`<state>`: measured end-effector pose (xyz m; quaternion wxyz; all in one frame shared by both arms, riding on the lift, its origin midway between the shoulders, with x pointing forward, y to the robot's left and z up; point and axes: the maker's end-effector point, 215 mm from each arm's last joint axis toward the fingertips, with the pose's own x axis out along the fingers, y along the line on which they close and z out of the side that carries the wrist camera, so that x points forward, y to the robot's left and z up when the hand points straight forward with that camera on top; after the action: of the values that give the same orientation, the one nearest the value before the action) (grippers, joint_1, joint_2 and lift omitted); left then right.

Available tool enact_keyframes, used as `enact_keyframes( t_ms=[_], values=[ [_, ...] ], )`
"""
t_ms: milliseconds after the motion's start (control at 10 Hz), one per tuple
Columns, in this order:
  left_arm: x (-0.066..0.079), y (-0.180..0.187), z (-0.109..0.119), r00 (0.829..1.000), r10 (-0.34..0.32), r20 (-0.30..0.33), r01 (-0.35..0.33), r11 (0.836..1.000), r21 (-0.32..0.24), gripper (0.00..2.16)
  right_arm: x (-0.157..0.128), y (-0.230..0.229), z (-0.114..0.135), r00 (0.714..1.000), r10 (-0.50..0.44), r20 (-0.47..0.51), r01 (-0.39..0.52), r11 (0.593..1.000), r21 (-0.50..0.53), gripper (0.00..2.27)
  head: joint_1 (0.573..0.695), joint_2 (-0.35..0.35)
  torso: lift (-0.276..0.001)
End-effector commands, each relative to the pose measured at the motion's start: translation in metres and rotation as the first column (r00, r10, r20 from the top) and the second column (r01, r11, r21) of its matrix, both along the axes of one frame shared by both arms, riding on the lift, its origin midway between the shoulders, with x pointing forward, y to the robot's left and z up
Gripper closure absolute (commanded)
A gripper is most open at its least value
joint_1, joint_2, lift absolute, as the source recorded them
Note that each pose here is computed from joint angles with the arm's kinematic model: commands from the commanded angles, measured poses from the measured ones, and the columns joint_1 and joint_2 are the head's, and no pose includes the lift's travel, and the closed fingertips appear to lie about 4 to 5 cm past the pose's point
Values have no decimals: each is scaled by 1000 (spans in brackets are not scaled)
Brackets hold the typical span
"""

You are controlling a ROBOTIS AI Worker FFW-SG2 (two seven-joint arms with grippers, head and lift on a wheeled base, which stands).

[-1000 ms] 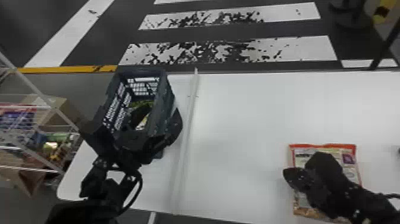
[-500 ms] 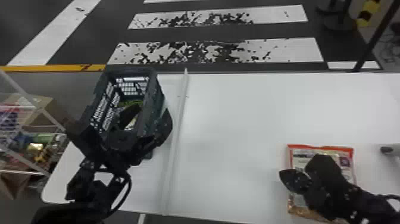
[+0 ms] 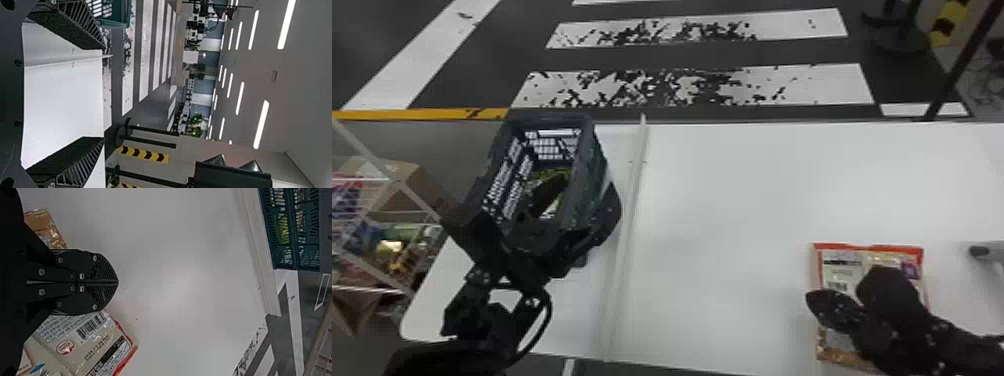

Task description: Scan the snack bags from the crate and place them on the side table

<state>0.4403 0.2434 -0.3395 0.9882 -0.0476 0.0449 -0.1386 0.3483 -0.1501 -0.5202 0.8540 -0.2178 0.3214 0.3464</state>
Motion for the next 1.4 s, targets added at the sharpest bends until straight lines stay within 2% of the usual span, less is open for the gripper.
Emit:
enact_keyframes(
  t_ms=[0, 600, 700, 800, 1000, 1100, 1200, 1300],
  values=[
    [0, -1, -1, 1000, 3, -1, -3, 1000, -9, 39, -1, -5, -2, 1000, -3, -8, 3, 1000, -7, 2213, 695, 136, -94],
    [1, -3, -2, 1000, 1, -5, -1, 1000, -9, 39, -3, -18, 1, 1000, -3, -6, 3, 1000, -2, 2213, 695, 108, -94],
    [1, -3, -1, 1000, 0, -3, 0, 1000, -8, 39, -3, -17, 12, 1000, -8, 7, 8, 1000, 26, 2213, 695, 106, -94],
    [1, -3, 0, 1000, 0, 0, 0, 1000, -8, 39, -3, -11, 36, 999, -15, 32, 11, 995, 96, 2199, 695, 107, -94],
    [0, -5, 8, 1000, -2, 13, 2, 1000, -5, 39, 12, -30, 81, 990, -111, 85, 92, 975, 202, 1932, 695, 112, -94],
    [-2, -10, 16, 1000, 4, 25, -3, 1000, -7, 39, 21, -49, 93, 980, -176, 96, 149, 960, 235, 1727, 695, 103, -94],
    [-2, -15, 24, 999, 7, 32, -7, 1000, -10, 39, 28, -70, 101, 966, -236, 104, 202, 944, 262, 1301, 695, 77, -94],
    [0, -21, 24, 1000, 17, 14, -17, 1000, -13, 39, 32, -96, 104, 951, -294, 100, 256, 926, 279, 782, 695, 40, -94]
  ],
)
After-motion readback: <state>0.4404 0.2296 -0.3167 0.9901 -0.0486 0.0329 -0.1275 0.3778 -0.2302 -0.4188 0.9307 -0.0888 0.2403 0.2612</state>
